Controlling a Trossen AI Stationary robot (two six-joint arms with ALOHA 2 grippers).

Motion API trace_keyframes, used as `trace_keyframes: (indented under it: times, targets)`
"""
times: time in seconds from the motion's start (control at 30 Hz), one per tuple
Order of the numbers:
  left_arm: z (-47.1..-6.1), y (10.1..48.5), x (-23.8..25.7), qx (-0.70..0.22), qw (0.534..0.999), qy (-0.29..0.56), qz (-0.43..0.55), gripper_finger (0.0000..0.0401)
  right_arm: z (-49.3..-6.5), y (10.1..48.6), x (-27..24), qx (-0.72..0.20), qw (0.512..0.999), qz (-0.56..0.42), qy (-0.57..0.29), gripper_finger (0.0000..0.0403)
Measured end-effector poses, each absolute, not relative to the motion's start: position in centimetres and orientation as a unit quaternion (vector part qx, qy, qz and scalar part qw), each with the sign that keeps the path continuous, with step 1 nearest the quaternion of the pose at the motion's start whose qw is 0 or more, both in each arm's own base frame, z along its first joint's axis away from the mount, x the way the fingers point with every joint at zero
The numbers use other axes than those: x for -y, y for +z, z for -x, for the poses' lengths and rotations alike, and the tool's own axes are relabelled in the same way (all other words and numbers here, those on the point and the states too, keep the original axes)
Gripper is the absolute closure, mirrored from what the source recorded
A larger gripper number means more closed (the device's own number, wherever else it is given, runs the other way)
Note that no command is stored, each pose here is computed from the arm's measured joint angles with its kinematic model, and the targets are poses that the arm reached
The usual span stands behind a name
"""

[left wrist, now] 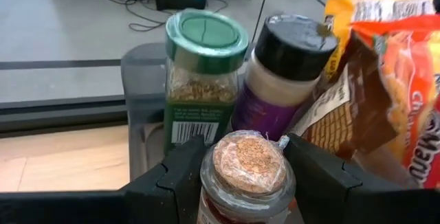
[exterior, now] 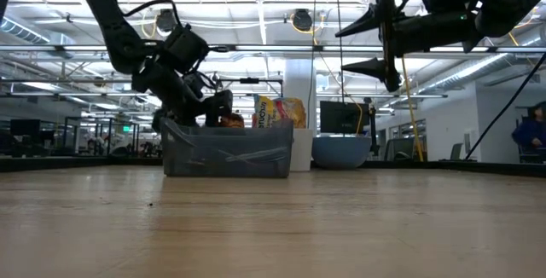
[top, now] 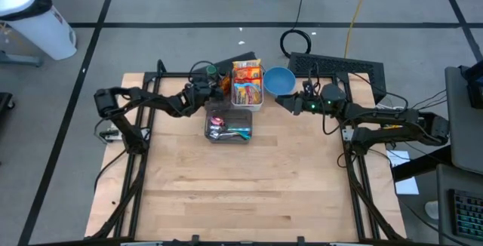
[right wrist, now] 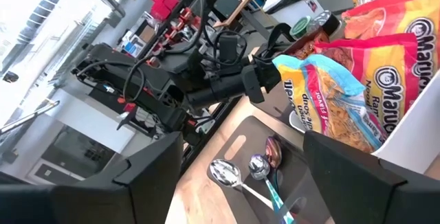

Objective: Pick & Place Food Item
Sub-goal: Put the brown seasoning bottle into the top black bin

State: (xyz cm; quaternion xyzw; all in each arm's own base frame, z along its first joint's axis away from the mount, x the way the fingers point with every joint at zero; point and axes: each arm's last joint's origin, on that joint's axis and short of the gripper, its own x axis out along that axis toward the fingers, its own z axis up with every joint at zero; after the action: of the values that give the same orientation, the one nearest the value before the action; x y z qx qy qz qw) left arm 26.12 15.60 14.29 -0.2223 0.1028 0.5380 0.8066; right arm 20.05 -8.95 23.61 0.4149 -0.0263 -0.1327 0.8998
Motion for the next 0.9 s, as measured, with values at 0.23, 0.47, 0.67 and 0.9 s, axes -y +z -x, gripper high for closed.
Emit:
trace_keyframes:
  times: [0.23,0.47,0.67,0.9]
  targets:
    - [-26.1,13.5,-15.9,-0.114,0.802,0.544,0.222,0.0218,-20.0,23.4,8.9,0.015,0.898,-0.418,-0.138,0.0110]
    - [-25.7,13.4,-16.5,-0.114,0.795,0.553,0.222,0.0218,-20.0,23.4,8.9,0.014,0.897,-0.419,-0.139,0.0110]
    - [-25.3,13.4,-17.2,-0.115,0.795,0.550,0.230,0.0218,-20.0,23.3,8.9,0.012,0.897,-0.419,-0.140,0.0110]
    - [-25.3,12.8,-17.7,-0.125,0.799,0.542,0.229,0.0218,-20.0,23.2,9.1,0.017,0.894,-0.418,-0.161,0.0110]
